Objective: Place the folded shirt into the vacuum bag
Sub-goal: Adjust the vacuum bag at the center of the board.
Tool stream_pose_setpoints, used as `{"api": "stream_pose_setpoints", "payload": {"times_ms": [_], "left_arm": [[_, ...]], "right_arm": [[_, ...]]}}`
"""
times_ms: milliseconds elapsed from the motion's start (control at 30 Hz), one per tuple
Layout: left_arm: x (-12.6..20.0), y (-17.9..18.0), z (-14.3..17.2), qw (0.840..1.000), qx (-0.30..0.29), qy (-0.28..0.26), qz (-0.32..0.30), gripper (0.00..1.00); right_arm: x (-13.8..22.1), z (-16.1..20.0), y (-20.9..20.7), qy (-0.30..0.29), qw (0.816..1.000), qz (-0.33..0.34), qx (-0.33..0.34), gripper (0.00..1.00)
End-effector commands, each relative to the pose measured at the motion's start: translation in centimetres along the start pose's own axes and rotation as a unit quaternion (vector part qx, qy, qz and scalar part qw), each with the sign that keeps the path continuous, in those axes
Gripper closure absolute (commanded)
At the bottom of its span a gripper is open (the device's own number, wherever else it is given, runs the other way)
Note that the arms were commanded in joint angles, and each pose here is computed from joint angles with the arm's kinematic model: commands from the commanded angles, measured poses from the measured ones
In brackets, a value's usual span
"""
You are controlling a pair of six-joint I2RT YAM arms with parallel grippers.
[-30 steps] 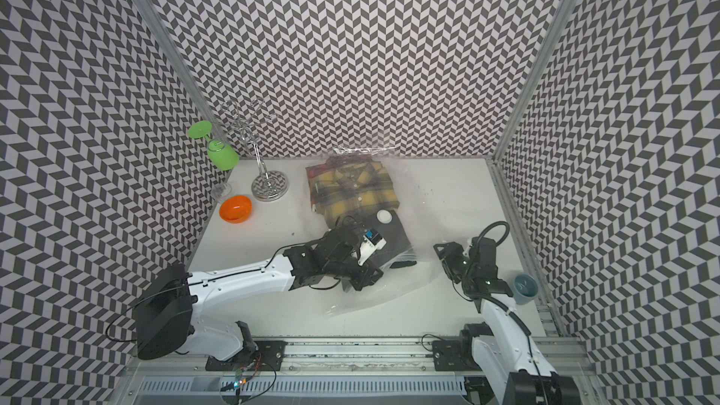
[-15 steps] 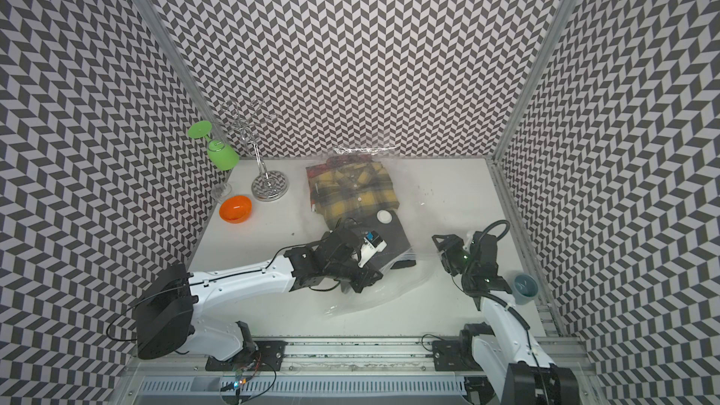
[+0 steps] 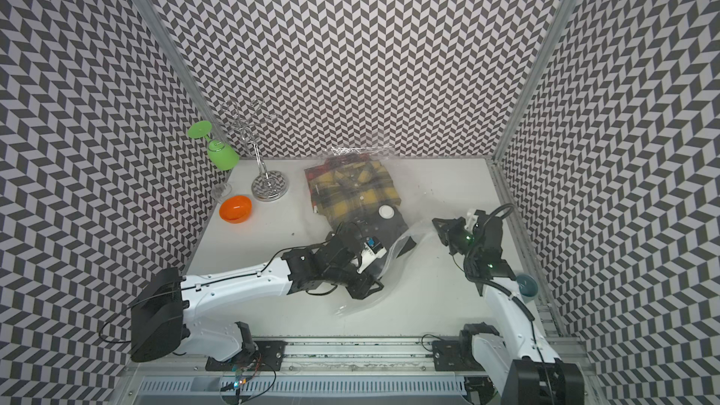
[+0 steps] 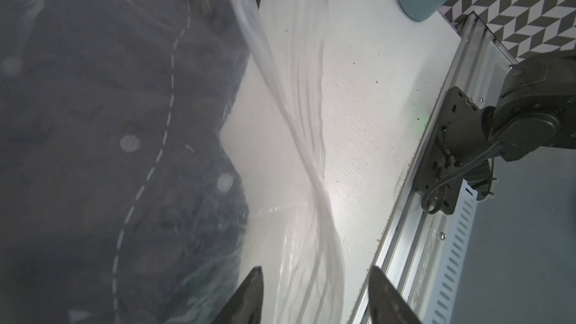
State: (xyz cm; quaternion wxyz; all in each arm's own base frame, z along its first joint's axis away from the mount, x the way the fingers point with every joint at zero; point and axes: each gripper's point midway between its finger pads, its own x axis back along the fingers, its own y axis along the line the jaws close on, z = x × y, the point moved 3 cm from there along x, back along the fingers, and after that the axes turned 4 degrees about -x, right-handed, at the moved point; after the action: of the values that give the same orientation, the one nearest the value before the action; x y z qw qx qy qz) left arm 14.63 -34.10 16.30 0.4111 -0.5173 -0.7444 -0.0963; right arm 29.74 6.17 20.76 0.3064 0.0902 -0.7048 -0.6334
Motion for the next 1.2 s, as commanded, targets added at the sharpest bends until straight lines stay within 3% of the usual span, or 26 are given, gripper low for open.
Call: {"api": "stream_pose_setpoints", "payload": {"times_ms": [0, 167, 233, 367, 500, 600, 733, 967, 1067, 1167], "left_arm": [[0.7, -0.9, 0.2, 0.999, -0.031, 0.004, -0.027, 0.37], [-1.8, -0.7, 2.7, 0.995, -0.043, 0.053, -0.077, 0.34], [-2.6, -0.7, 3.5, 0.992, -0.048, 0.067, -0.094, 0.34], [-4.3, -1.2, 5.3, 0.987, -0.063, 0.096, -0.114, 0.33], [-5.4, -1.2, 7.4, 0.967, -0.106, 0.139, -0.183, 0.25], [-5.7, -0.8, 9.1, 0.95, -0.133, 0.161, -0.232, 0.24], [-5.3, -0.1, 9.3, 0.927, -0.159, 0.152, -0.303, 0.3], [-4.4, 0.2, 6.8, 0.912, -0.177, 0.093, -0.36, 0.33], [-4.2, -0.5, 6.2, 0.92, -0.183, 0.076, -0.339, 0.45], [-3.8, -1.2, 5.6, 0.925, -0.19, 0.06, -0.322, 0.77]], "right_arm": [[0.3, -0.7, 4.9, -0.01, 0.997, -0.071, 0.041, 0.95], [0.0, -1.2, 5.8, -0.012, 0.996, -0.08, 0.047, 0.95], [-0.2, -1.3, 5.9, -0.005, 0.997, -0.079, -0.023, 1.0], [-0.7, -1.7, 5.8, -0.009, 0.997, -0.075, -0.023, 1.0], [-1.2, -2.0, 5.4, -0.008, 0.997, -0.071, -0.026, 1.0], [-1.4, -2.0, 5.4, -0.006, 0.997, -0.071, -0.026, 1.0], [-1.6, -2.1, 5.3, -0.004, 0.997, -0.07, -0.026, 1.0], [-1.6, -2.1, 5.3, -0.002, 0.997, -0.072, -0.027, 1.0], [-1.6, -2.1, 5.3, -0.001, 0.997, -0.071, -0.028, 1.0], [-1.7, -2.2, 5.3, -0.001, 0.997, -0.072, -0.028, 1.0]]}}
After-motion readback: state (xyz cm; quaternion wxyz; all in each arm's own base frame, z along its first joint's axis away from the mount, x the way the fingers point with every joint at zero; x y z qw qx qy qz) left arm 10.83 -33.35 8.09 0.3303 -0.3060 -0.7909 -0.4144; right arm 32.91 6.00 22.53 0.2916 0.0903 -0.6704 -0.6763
